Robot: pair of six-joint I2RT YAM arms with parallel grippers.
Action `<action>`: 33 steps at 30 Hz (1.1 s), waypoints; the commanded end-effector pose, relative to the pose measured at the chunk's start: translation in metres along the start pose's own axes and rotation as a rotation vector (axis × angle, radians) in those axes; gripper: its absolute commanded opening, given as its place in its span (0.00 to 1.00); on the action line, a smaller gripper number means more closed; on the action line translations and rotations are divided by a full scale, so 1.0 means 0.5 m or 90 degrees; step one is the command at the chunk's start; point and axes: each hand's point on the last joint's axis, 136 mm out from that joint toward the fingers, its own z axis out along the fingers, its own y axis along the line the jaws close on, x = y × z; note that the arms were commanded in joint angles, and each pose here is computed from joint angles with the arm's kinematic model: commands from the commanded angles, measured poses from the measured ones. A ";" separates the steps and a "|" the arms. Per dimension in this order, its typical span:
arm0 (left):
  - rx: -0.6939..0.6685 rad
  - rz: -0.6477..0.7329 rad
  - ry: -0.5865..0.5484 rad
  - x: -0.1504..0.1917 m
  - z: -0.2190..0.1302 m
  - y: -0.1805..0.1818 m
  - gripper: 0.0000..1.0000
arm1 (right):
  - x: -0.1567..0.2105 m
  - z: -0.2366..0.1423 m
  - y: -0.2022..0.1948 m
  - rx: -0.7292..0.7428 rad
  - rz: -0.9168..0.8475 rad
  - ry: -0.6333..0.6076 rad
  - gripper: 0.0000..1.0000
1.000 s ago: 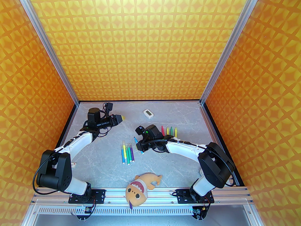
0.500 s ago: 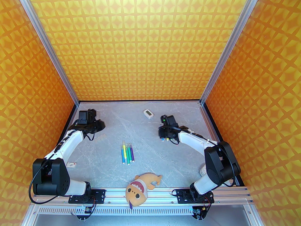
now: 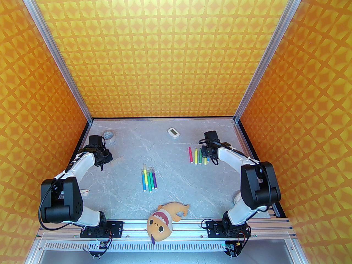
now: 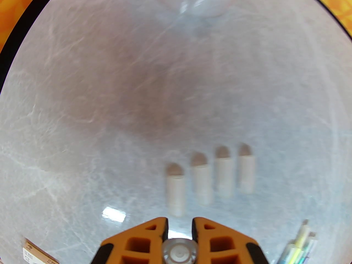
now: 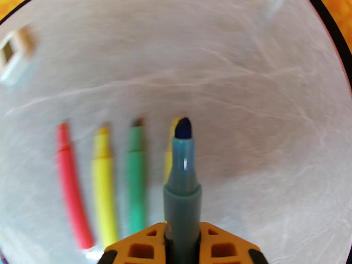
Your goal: Open the pen caps
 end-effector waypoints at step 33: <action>-0.039 0.017 0.133 0.076 0.111 0.038 0.11 | 0.045 0.089 -0.014 -0.015 0.007 0.139 0.12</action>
